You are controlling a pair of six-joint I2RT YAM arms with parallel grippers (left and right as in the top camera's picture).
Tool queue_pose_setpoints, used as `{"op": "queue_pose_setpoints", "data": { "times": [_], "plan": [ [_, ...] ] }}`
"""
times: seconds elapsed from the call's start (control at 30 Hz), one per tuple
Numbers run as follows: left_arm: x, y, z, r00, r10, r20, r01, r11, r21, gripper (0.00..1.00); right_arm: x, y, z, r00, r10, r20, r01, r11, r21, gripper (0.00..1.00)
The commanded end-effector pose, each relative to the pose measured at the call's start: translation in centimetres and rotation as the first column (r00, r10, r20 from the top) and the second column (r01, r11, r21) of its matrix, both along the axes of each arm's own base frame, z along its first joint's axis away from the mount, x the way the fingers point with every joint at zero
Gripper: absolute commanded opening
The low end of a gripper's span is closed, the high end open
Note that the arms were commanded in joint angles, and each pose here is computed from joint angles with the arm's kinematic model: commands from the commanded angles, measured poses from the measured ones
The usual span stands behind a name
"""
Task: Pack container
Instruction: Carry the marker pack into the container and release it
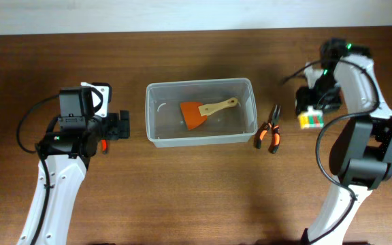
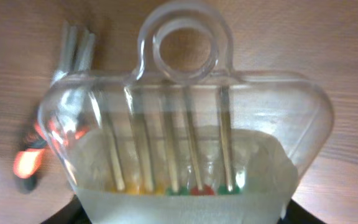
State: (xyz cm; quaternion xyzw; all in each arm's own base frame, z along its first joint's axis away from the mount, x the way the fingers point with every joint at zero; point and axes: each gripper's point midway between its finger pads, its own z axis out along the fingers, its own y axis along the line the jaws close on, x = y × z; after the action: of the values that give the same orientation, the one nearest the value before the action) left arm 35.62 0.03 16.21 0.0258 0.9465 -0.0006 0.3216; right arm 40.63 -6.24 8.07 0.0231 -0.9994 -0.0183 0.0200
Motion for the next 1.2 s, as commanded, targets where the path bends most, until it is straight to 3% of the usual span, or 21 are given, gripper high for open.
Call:
{"op": "queue_pose_setpoints", "data": {
  "times": [0.0, 0.2, 0.37, 0.4, 0.47, 0.67, 0.77, 0.9, 1.03, 1.1, 1.17],
  "plan": [
    [0.5, 0.2, 0.7, 1.0, 0.006, 0.017, -0.007, 1.0, 0.004, 0.99, 2.6, 2.3, 9.0, 0.974, 0.041, 0.222, -0.042, 0.999, -0.002, 0.43],
    [0.5, 0.2, 0.7, 1.0, 0.006, 0.017, -0.007, 1.0, 0.004, 0.99, 3.7, 10.4, 17.5, 0.875, 0.222, 0.43, -0.24, 0.971, -0.013, 0.4],
    [0.5, 0.2, 0.7, 1.0, 0.006, 0.017, -0.007, 1.0, 0.004, 0.99, 3.0, 19.0, 17.3, 0.734, 0.51, 0.448, -0.537, 0.84, -0.076, 0.3],
    [0.5, 0.2, 0.7, 1.0, 0.006, 0.017, -0.007, 1.0, 0.004, 0.99, 2.4, 21.3, 16.2, 0.676, 0.605, 0.42, -0.63, 0.77, -0.094, 0.24],
    [0.5, 0.2, 0.7, 1.0, 0.006, 0.017, -0.007, 1.0, 0.004, 0.99, 1.9, 22.9, 14.9, 0.623, 0.679, 0.388, -0.703, 0.704, -0.104, 0.19],
    [0.5, 0.2, 0.7, 1.0, 0.006, 0.017, -0.007, 1.0, 0.004, 0.99, -1.1, 26.5, 8.2, 0.354, 0.909, 0.221, -0.923, 0.377, -0.072, 0.18],
    [0.5, 0.2, 0.7, 1.0, 0.006, 0.017, -0.007, 1.0, 0.004, 0.99, -2.1, 26.5, 5.3, 0.183, 0.97, 0.163, -0.981, 0.191, -0.041, 0.17],
    [0.5, 0.2, 0.7, 1.0, 0.006, 0.017, -0.007, 1.0, 0.004, 0.99, -2.9, 25.6, 2.0, 0.032, 0.991, 0.129, -0.999, 0.032, -0.004, 0.12],
    [0.5, 0.2, 0.7, 1.0, 0.006, 0.017, -0.007, 1.0, 0.004, 0.99, -2.2, 24.7, -0.6, 0.026, 0.991, 0.133, -1.0, 0.027, -0.011, 0.13],
    [0.5, 0.2, 0.7, 1.0, 0.006, 0.017, -0.007, 1.0, 0.004, 0.99, -2.0, 24.4, -1.6, 0.033, 0.99, 0.136, -0.999, 0.036, -0.017, 0.24],
    [0.5, 0.2, 0.7, 1.0, 0.006, 0.017, -0.007, 1.0, 0.004, 0.99, -1.7, 24.3, -2.2, 0.037, 0.99, 0.14, -0.999, 0.041, -0.024, 0.27]
  ]
}}
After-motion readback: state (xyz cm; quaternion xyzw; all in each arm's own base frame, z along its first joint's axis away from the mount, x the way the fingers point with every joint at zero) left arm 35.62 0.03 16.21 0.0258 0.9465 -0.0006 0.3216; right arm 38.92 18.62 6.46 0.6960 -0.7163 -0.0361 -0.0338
